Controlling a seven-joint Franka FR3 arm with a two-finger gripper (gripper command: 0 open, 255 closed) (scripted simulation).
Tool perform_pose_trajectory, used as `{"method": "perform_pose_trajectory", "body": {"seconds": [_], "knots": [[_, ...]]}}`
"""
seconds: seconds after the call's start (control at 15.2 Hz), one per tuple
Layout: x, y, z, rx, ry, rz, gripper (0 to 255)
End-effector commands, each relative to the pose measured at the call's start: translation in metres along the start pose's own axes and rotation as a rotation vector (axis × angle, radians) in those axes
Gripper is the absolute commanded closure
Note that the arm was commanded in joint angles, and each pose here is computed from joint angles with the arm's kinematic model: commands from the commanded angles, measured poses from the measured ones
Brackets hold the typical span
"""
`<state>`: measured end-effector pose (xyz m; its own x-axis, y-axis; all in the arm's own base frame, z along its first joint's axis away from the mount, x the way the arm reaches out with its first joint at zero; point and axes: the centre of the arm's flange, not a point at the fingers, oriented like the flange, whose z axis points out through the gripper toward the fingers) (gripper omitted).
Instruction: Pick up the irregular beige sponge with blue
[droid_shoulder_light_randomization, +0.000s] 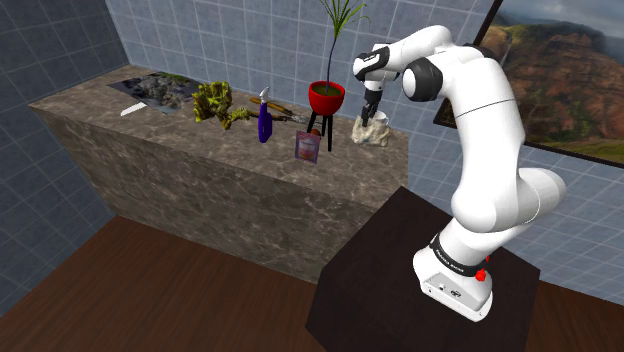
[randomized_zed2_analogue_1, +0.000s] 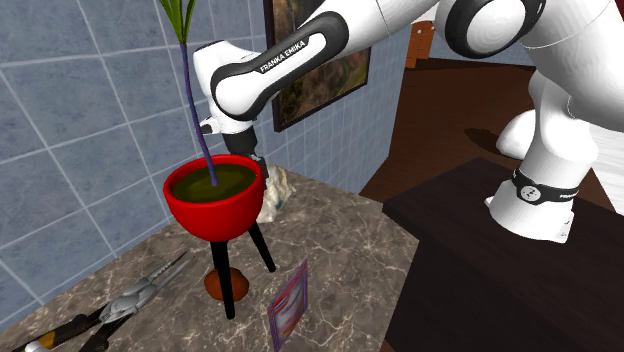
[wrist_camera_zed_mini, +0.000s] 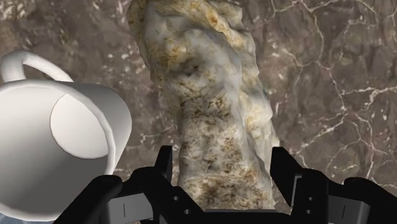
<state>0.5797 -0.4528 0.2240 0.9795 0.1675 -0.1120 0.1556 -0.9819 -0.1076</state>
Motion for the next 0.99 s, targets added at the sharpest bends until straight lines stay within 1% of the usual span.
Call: {"method": "perform_pose_trajectory", "body": {"seconds": [0.0, 0.46, 0.92], "knots": [[0.000, 0.000, 0.001, 0.000, -0.001, 0.000, 255], [0.000, 0.000, 0.001, 0.000, -0.001, 0.000, 255], [-0.004, -0.004, -0.035, 0.000, -0.001, 0.001, 255]]}}
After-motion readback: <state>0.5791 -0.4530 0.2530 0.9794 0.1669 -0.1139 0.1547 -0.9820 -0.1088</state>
